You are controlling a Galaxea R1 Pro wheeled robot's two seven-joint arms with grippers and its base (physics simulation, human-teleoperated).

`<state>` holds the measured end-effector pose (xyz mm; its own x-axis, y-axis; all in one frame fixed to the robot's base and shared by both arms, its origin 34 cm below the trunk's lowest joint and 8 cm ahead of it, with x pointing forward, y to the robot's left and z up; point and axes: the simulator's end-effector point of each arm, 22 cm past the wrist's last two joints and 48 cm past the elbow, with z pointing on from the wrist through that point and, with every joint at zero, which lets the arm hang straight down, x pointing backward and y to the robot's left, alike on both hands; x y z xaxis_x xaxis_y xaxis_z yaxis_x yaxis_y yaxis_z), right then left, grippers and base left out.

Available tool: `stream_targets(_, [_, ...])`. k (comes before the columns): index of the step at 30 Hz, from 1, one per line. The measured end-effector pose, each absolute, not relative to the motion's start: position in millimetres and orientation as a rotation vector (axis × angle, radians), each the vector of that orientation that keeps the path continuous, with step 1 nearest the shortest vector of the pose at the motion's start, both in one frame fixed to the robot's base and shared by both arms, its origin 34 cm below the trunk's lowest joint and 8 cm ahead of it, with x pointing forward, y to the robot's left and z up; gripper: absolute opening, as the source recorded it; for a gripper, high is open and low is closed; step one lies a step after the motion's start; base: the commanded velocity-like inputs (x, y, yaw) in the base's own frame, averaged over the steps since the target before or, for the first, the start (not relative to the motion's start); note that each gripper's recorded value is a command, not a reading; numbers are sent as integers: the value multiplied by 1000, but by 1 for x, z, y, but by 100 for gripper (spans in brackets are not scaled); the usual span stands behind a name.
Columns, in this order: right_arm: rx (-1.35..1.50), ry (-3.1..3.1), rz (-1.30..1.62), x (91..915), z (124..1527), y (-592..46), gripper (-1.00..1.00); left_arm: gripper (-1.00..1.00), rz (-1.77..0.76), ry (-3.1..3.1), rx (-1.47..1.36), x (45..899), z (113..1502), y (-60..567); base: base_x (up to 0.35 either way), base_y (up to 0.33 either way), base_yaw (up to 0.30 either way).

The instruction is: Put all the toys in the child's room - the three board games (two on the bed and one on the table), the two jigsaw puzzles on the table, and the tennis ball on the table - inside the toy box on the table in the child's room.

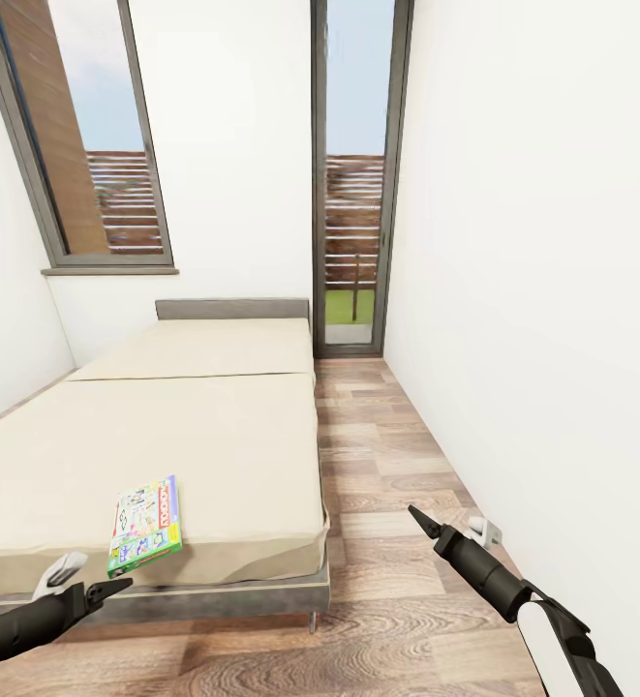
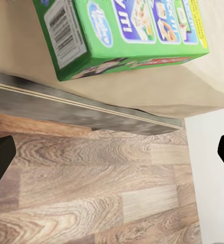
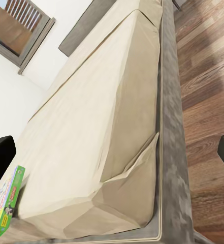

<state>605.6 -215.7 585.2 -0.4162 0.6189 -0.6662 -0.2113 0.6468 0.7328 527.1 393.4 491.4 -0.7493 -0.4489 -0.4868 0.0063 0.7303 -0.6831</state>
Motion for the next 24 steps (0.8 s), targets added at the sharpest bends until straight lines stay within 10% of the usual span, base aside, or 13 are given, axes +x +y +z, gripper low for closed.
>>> stream_targets(24, [330,1777,952,610,603,-216,100,100,-899,2270,-345,531,510,398,0,0,0])
